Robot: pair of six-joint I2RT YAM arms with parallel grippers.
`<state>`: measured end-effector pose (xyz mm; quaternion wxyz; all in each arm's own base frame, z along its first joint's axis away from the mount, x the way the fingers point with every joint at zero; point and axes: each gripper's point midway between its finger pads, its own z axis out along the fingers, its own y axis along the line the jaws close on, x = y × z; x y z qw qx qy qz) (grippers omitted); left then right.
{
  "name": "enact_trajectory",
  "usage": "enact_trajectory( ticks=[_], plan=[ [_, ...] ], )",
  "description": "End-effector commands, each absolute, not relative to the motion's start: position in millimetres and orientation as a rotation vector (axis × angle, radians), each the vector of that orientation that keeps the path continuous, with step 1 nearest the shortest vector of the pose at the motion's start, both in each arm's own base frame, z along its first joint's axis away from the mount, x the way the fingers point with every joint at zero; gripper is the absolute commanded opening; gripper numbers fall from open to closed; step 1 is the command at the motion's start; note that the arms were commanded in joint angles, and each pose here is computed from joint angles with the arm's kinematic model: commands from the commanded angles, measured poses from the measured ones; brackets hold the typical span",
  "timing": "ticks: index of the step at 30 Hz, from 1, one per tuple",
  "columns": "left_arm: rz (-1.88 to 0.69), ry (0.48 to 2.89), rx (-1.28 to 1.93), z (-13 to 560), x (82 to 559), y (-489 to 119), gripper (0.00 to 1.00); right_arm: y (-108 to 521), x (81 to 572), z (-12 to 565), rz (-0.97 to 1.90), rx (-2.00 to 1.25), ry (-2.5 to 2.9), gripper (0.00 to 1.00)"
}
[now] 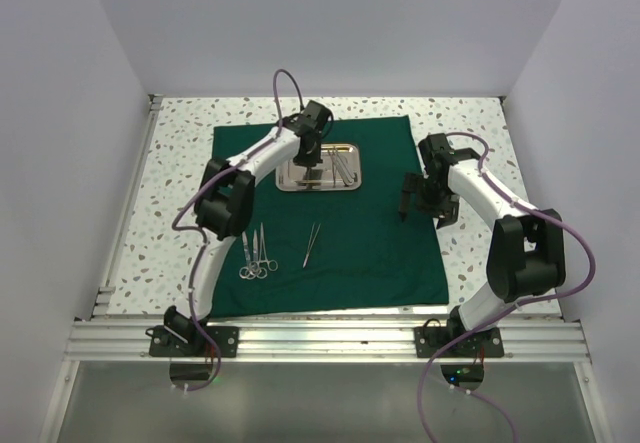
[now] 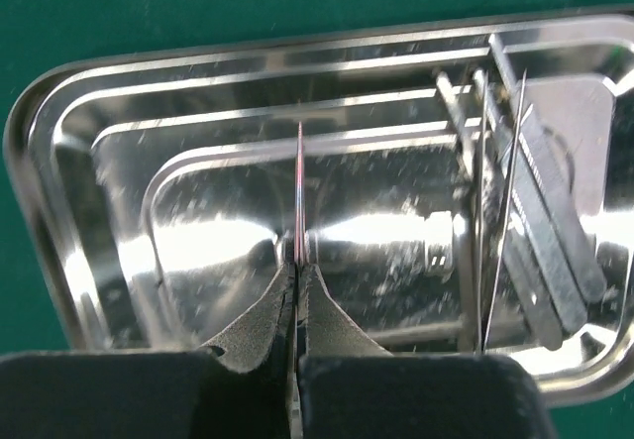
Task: Open and lay out the surgical kit
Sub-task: Pick up the medical item from the container, then place the medical item in the surgical kit.
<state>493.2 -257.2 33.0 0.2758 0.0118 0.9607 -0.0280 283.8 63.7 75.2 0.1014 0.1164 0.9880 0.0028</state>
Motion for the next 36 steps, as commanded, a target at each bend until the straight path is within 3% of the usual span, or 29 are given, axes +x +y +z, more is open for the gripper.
enact_trajectory(
  ticks=[1,9,18,30,32,33,34,36],
  plan=[
    [-0.106,2.523,0.0,99,481,-248,0.0,72,300,88,0.071,0.313,2.871,0.93],
    [-0.16,2.509,-0.003,133,416,-247,0.0,83,306,87,0.153,0.338,2.865,0.92],
    [-0.224,2.67,-0.03,74,322,-242,0.0,92,302,76,0.218,0.361,2.891,0.92],
    [-0.325,2.726,-0.012,53,275,-266,0.0,102,297,65,0.263,0.361,2.932,0.91],
    [-0.343,2.722,-0.008,54,274,-270,0.07,102,298,64,0.261,0.365,2.936,0.91],
    [-0.346,2.72,-0.005,55,273,-271,0.14,103,299,64,0.259,0.363,2.936,0.91],
    [-0.349,2.719,-0.004,56,273,-271,0.29,103,299,65,0.26,0.36,2.936,0.91],
    [-0.36,2.711,-0.002,59,273,-272,0.4,102,301,65,0.25,0.364,2.936,0.91]
  ],
)
